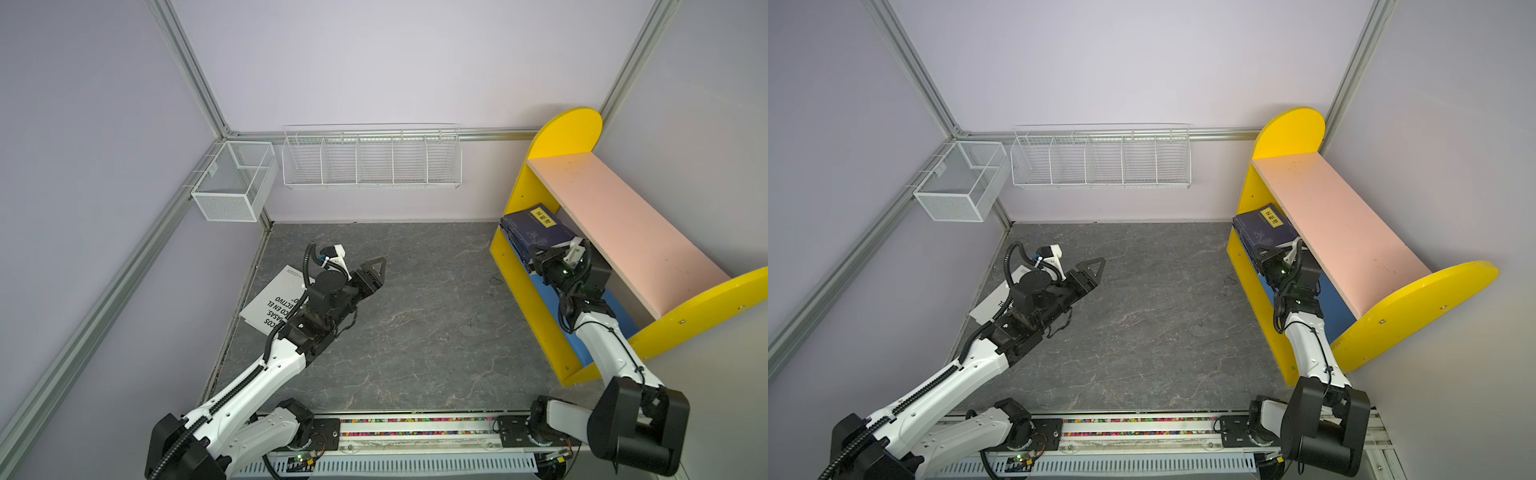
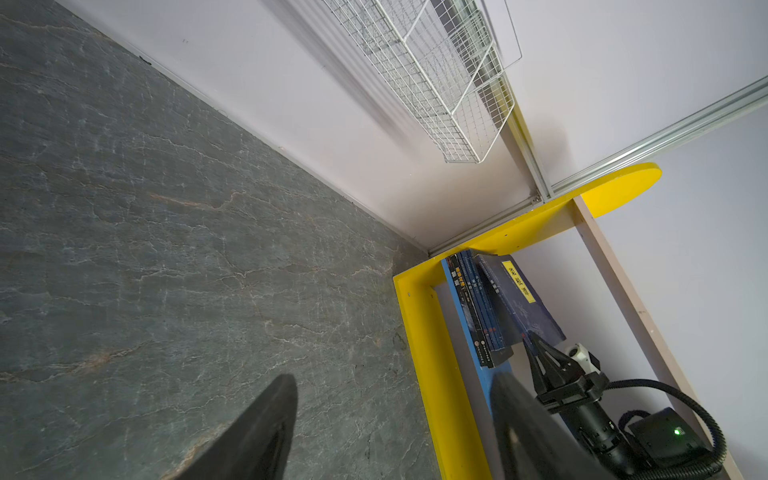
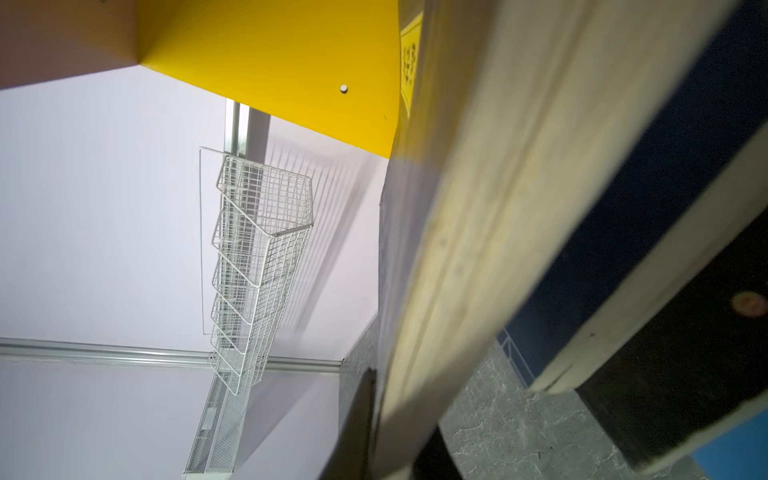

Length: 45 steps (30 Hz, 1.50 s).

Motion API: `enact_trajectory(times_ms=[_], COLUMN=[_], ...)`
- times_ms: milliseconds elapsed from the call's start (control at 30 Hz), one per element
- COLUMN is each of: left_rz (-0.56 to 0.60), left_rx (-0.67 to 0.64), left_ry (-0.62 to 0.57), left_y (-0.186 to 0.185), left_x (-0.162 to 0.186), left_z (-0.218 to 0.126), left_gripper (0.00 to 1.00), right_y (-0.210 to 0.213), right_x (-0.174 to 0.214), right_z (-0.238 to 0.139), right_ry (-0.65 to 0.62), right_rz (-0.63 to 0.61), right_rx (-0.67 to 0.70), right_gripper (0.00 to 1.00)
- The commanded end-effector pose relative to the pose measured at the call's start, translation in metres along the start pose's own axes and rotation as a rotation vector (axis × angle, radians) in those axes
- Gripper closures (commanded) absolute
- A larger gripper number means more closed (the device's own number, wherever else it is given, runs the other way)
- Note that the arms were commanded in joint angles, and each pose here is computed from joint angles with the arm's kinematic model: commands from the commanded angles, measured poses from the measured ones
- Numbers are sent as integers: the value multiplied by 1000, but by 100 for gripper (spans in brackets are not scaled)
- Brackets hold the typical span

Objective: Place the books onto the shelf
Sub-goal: 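Lower the held book onto the blue shelf beside the standing books with the right gripper, then push the yellow-labelled book flush against the shelf books with the right gripper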

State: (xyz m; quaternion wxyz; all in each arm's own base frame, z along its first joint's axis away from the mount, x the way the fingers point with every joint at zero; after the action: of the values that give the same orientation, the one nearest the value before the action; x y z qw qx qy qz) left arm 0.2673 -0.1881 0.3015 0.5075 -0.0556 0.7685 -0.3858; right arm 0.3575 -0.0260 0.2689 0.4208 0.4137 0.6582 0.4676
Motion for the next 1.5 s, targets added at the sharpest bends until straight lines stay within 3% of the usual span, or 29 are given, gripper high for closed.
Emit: enact_trajectory(times_ms=[0,1067,1200,1467], left_rz=[-15,-51,-54,-53], left_rx=[-17,-26,-26,-30], left_ry=[-9,-3,-3,-5], left_y=[6,15,16,17], left_x=[1,10,11,12], left_z=[2,3,2,-1], left_gripper=[26,26,26,26], right_y=[26,6,3,6], right_x=[-21,-11,-11,-18], right_z=[-2,30,29,19], right_ry=[-101,-39,-50,-115], right_rz=[-80,-53,-48,-38], right_rx=[-77,1,19,14], right_gripper=[94,91,88,91])
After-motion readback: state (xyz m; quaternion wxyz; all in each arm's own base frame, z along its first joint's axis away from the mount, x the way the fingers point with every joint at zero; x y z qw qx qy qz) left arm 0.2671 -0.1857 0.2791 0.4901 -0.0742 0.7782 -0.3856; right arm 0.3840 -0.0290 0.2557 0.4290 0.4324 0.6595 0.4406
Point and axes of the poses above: each gripper's point midway between its finger pads, its own z axis out along the fingers, its own y axis along the line the jaws close on, x = y × z, the point moved 5 cm from there along -z, back along the fingers, and after that the axes turned 12 degrees about z, right-handed, at the moved point
